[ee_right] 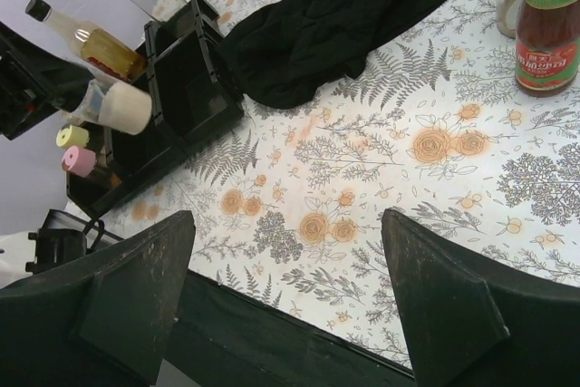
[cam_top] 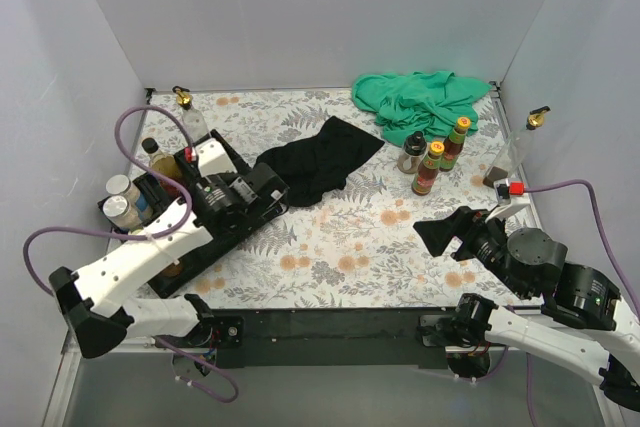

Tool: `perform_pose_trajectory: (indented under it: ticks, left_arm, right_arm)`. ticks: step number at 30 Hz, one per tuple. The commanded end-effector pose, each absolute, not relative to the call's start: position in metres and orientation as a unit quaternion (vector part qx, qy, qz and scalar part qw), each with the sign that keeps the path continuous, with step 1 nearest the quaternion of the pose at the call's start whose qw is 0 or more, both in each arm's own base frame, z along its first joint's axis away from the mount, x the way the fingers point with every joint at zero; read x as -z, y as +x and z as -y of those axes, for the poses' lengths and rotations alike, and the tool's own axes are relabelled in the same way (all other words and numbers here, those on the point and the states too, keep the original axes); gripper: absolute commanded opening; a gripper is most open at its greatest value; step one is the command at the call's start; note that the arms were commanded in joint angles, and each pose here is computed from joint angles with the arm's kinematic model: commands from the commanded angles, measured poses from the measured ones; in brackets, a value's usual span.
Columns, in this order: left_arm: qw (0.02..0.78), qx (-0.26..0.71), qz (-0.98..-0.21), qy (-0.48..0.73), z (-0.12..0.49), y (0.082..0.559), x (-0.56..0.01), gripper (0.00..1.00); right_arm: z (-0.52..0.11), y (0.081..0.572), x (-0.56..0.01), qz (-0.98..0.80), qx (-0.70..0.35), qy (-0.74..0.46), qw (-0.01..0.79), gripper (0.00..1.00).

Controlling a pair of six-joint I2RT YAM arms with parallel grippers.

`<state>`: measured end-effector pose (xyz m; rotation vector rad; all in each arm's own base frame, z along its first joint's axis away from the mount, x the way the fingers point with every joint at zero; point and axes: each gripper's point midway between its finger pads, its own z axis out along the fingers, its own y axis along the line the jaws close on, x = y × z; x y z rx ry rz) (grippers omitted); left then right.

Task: Organize the condiment bottles
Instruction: Pick up the bottle from the center of the board, then place the bottle in the storage box.

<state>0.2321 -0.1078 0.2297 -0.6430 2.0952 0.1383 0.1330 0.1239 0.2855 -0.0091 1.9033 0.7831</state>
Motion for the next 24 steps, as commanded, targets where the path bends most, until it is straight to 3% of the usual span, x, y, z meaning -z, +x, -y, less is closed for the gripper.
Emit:
perform_pose_trajectory:
  ticks: [1,14,24]
  left_arm:
    - [0.513,-0.112,-0.804,-0.278,0.059,0.25,-0.248,0.0]
    - [0.52,-0.135,-0.767,-0.352,-0.01,0.29,-0.228,0.0]
    - [0.514,-0.15,-0.76,-0.369,-0.02,0.31,-0.201,0.0]
  right_arm:
    - [-0.122,0.134,-0.293,-0.782,-0.339,0.01,0.523,0.92]
    - [-0.122,0.132,-0.295,-0.781,-0.342,0.007,0.523,0.92]
    - [-0.124,0.13,-0.302,-0.78,-0.348,-0.003,0.52,0.92]
